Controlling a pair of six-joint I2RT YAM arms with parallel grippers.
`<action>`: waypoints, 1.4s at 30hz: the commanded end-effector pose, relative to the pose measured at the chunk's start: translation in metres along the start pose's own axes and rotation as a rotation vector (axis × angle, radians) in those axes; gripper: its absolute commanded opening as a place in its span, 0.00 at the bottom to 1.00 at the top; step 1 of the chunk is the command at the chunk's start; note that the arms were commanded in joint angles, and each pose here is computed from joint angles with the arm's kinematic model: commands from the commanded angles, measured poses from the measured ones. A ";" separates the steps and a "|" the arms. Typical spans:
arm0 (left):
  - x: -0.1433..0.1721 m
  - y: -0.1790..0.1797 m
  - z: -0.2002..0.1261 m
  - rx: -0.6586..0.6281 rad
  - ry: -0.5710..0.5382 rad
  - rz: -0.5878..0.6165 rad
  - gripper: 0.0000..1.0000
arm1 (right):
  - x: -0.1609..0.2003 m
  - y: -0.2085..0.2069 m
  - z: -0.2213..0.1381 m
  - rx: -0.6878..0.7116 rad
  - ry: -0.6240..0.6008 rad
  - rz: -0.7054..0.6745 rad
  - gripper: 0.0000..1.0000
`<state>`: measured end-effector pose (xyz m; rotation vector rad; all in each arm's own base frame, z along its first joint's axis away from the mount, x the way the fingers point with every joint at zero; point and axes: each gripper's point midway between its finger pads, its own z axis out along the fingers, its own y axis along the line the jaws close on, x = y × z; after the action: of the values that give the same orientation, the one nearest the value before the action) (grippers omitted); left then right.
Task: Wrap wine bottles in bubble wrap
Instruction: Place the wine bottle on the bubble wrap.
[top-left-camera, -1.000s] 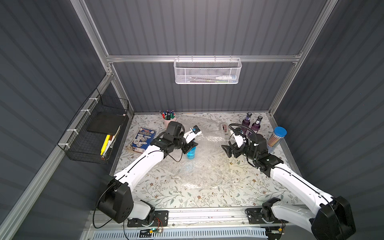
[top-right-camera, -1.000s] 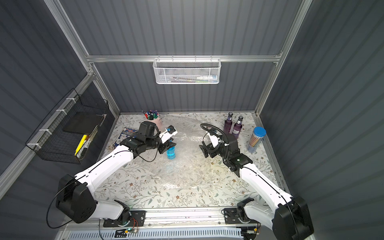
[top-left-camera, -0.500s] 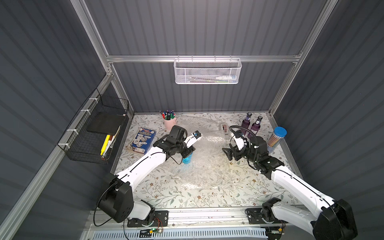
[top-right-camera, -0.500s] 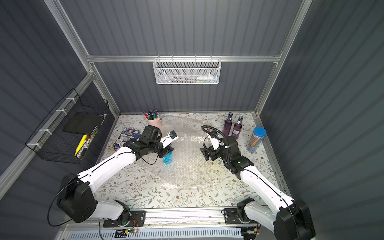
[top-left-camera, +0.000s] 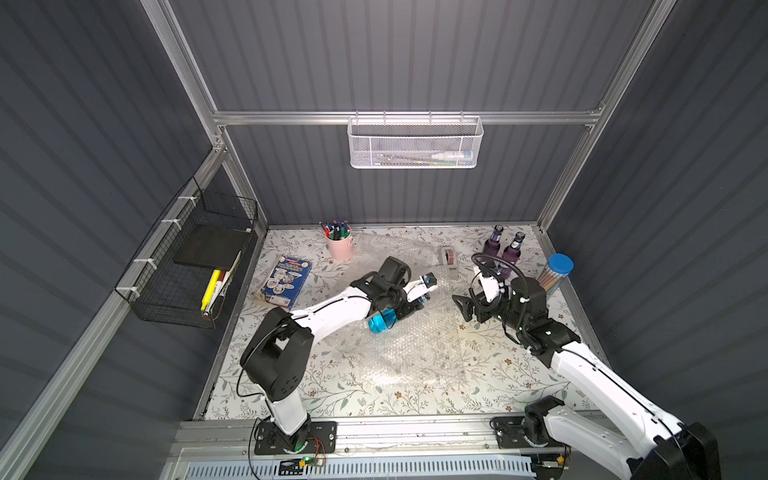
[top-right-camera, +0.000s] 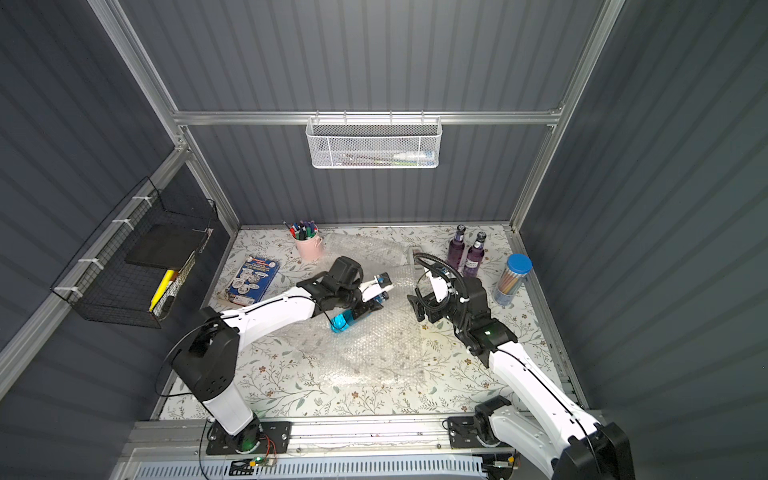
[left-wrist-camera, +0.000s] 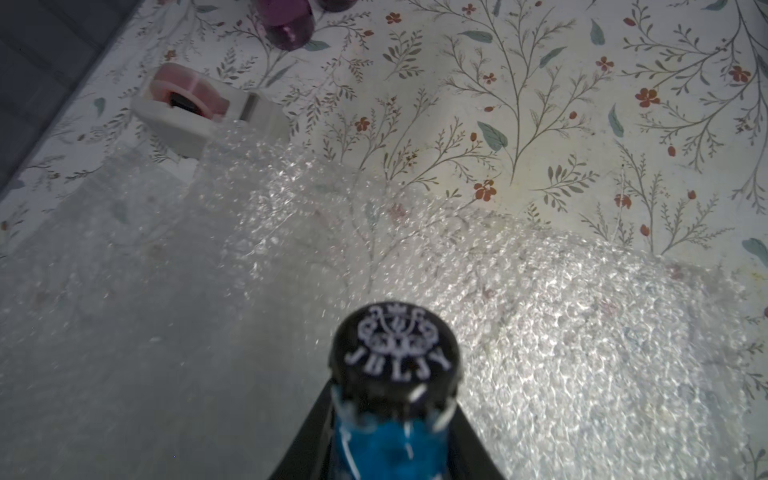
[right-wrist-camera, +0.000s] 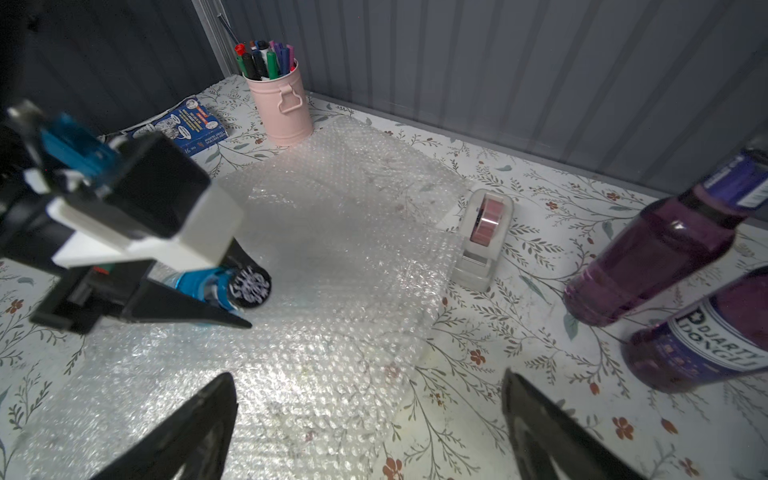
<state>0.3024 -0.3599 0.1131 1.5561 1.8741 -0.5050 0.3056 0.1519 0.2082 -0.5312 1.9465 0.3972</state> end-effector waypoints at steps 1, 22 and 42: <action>-0.003 -0.028 0.026 0.103 0.013 0.057 0.08 | 0.001 -0.008 -0.006 0.037 -0.005 0.029 0.99; 0.038 -0.078 0.083 0.293 0.129 0.266 0.34 | 0.007 -0.005 -0.020 0.020 0.020 0.015 0.99; 0.013 -0.061 0.041 0.256 0.046 0.222 0.96 | 0.020 0.066 -0.048 -0.365 -0.030 -0.260 0.98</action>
<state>0.2579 -0.4009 0.0518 1.9443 1.6870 -0.5957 0.2450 0.1703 0.2185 -0.8604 1.8104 0.5460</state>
